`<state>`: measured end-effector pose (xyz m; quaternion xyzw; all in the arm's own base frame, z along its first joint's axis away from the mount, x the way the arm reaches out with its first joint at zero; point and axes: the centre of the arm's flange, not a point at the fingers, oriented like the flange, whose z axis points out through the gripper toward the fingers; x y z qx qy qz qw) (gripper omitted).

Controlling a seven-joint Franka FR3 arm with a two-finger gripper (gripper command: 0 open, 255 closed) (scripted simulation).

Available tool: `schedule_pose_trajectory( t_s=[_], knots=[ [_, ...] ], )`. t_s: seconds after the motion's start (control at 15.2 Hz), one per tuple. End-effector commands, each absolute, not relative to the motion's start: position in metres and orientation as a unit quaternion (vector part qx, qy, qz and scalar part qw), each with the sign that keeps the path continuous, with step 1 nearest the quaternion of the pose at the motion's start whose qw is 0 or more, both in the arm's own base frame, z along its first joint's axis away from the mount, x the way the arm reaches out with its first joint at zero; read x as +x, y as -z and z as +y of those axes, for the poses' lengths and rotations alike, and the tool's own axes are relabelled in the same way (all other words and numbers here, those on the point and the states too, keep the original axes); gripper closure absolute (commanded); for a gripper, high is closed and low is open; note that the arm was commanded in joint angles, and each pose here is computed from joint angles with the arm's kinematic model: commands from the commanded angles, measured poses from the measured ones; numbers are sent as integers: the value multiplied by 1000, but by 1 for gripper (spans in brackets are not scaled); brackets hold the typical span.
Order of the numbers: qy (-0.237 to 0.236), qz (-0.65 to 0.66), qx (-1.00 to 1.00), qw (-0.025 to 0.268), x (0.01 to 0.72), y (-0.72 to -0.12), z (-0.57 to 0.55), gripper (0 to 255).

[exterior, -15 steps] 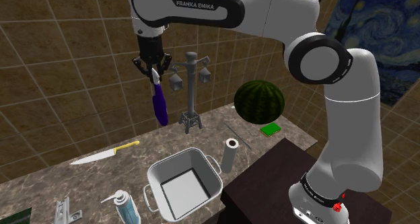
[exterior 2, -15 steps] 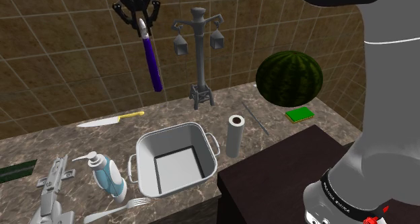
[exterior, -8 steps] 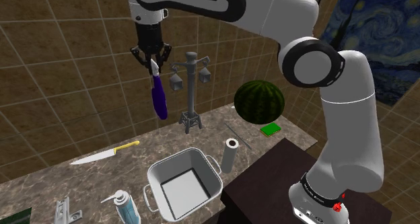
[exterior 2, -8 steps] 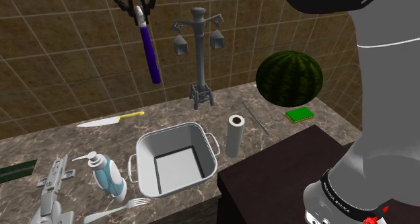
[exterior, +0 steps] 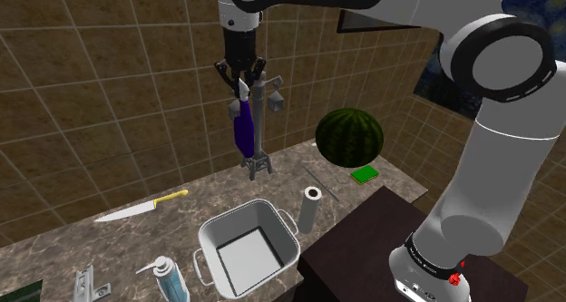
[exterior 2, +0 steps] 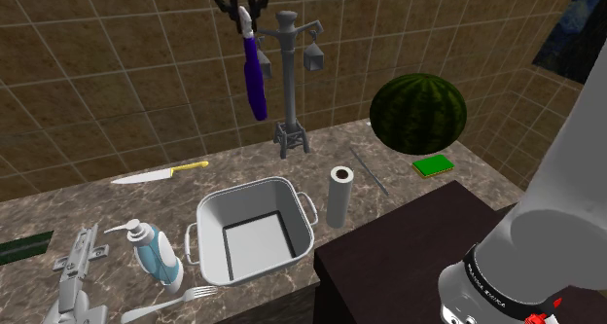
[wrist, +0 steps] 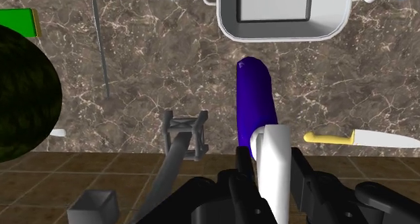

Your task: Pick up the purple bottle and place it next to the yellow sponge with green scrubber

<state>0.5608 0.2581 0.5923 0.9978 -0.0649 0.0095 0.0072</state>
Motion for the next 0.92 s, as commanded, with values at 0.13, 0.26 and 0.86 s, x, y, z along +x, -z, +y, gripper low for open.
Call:
schedule_pose_trajectory(
  t_s=[0.13, 0.26, 0.86],
  knots=[
    [-9, -65, 998, 7, 531, -590, 213, 255],
    [-9, -65, 998, 7, 517, -590, 191, 255],
    [-9, -65, 998, 7, 456, -590, 89, 255]
  ],
)
